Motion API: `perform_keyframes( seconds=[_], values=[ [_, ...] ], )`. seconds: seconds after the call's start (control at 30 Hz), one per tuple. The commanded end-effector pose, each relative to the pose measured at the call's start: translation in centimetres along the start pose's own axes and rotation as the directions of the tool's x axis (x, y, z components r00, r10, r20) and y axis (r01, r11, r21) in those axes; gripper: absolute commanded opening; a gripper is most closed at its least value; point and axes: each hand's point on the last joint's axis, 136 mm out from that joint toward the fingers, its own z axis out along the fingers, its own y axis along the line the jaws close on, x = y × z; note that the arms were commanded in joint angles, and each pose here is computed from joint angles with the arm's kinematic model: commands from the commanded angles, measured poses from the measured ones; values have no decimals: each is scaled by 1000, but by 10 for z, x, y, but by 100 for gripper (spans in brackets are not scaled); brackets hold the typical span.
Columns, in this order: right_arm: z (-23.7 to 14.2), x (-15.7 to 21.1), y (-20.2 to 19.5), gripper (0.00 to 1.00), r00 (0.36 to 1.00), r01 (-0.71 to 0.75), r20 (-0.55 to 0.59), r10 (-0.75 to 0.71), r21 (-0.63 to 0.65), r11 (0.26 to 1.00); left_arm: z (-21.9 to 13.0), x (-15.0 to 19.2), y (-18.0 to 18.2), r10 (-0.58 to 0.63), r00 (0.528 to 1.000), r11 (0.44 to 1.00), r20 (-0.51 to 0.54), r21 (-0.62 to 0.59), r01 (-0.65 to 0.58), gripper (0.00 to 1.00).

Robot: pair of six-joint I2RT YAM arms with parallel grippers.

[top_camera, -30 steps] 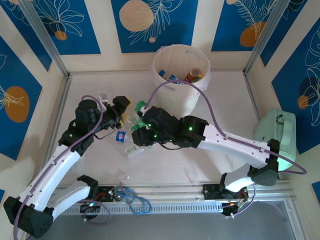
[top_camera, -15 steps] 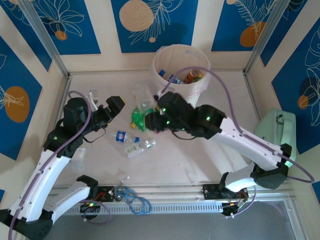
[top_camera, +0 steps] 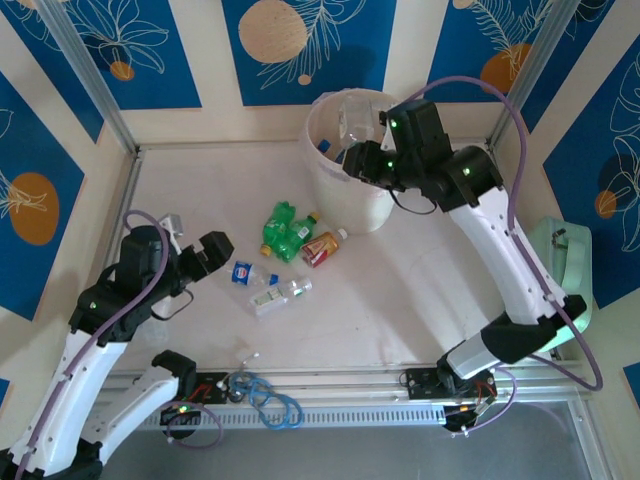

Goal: Put the plastic bottles in the bin

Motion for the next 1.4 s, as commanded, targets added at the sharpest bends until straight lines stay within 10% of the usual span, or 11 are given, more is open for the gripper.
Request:
perform_keyframes(
  seconds=[0.0, 0.27, 0.67, 1.37],
  values=[
    [8, -7, -5, 25, 998, -18, -59, 17, -17, 1000, 3, 6, 21, 19, 1000, 996, -9, -83, -20, 100],
    [48, -32, -17, 31, 996, -44, -79, 49, 53, 998, 9, 10, 32, 10, 1000, 993, -14, -121, -12, 100],
    [74, -41, -12, 74, 996, -25, -89, 33, 89, 996, 19, 17, 38, -8, 999, 990, -43, -140, 2, 100],
    [-8, 109, 44, 70, 967, 241, -79, -244, -36, 970, 100, 34, 69, -266, 957, 934, -118, -276, 226, 96]
  ],
)
